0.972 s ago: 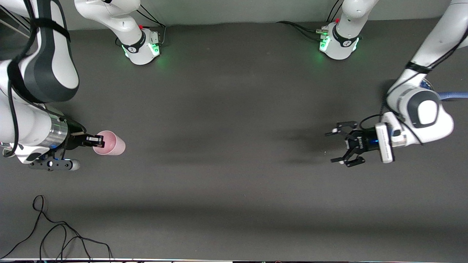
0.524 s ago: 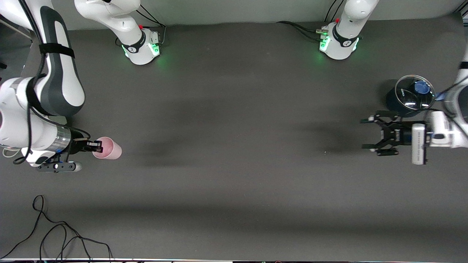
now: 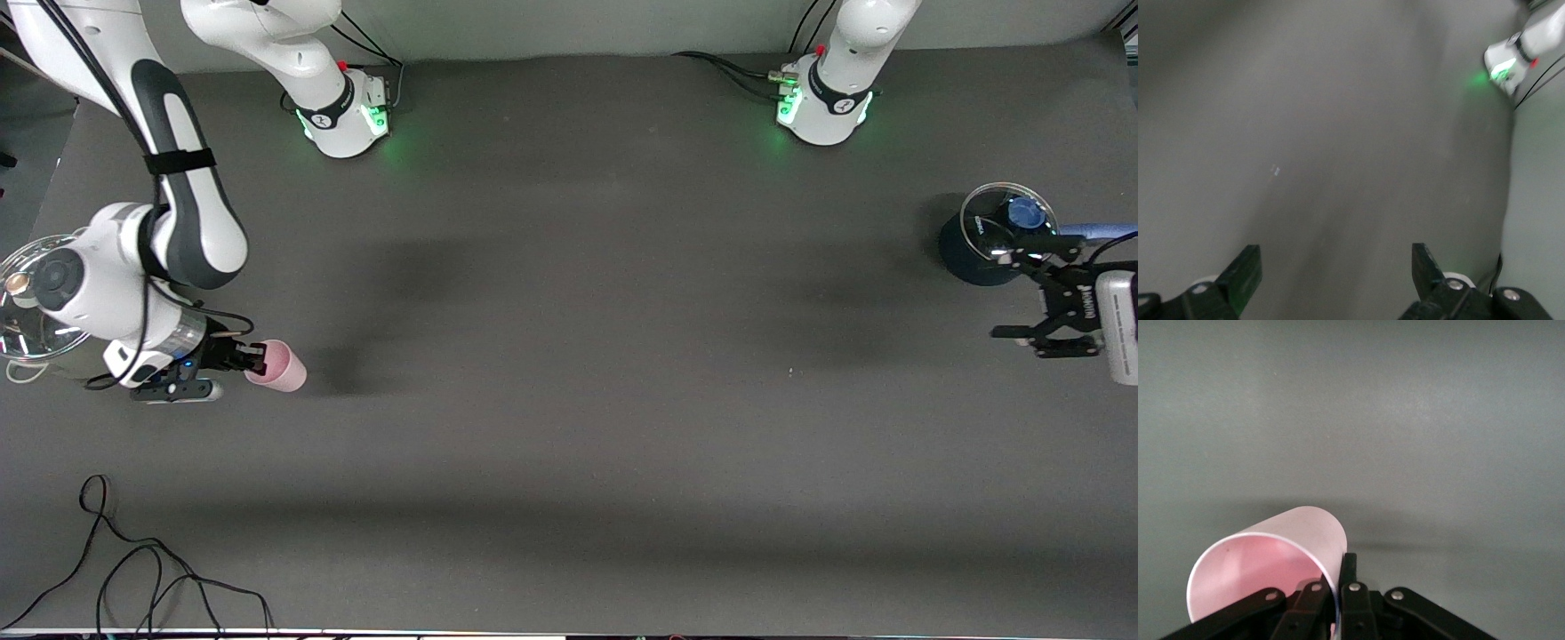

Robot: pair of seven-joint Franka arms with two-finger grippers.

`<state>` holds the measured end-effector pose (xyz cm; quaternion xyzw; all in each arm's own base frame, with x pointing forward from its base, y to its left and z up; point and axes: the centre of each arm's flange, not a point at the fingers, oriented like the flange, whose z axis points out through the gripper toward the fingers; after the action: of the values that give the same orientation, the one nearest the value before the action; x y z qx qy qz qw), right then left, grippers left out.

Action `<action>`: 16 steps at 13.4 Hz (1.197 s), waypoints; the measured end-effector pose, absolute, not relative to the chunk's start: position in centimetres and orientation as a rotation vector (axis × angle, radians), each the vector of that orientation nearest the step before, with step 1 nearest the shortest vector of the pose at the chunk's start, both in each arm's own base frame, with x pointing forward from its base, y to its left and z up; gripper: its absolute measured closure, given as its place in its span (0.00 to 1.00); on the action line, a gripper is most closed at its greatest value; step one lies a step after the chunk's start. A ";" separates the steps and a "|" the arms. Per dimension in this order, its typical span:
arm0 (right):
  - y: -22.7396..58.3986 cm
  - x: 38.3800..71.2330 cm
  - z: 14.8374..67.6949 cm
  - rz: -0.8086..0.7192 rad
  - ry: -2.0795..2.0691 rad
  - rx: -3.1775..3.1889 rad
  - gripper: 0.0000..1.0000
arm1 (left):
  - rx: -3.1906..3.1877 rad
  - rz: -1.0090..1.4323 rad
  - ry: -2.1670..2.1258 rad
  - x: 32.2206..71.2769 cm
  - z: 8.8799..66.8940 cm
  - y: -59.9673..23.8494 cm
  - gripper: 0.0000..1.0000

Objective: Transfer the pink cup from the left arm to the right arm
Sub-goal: 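Lower the cup onto the table with the right gripper and release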

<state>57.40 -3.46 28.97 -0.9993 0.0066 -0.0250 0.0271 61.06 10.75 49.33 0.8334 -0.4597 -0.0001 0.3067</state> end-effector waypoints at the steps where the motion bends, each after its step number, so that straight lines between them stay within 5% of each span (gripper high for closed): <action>1: -3.4 56.9 28.0 -0.096 0.030 -3.087 0.96 | 2.241 -0.040 -1.228 60.9 50.1 11.1 0.00; 9: -1.8 56.1 23.8 -0.135 0.001 -3.115 0.92 | 2.757 -0.300 -0.786 58.0 58.1 9.7 0.00; 11: -1.8 56.2 24.0 -0.141 0.005 -3.113 0.78 | 2.862 -0.288 -0.640 57.4 60.2 8.3 0.00; 16: -1.5 56.4 27.8 -0.134 0.018 -3.070 0.28 | 3.037 -0.229 -0.373 57.1 61.6 3.0 0.00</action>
<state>56.44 -1.48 27.78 -0.9984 0.0059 -0.0434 0.0343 57.12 2.96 61.64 0.9891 -0.1214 -0.0747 0.0367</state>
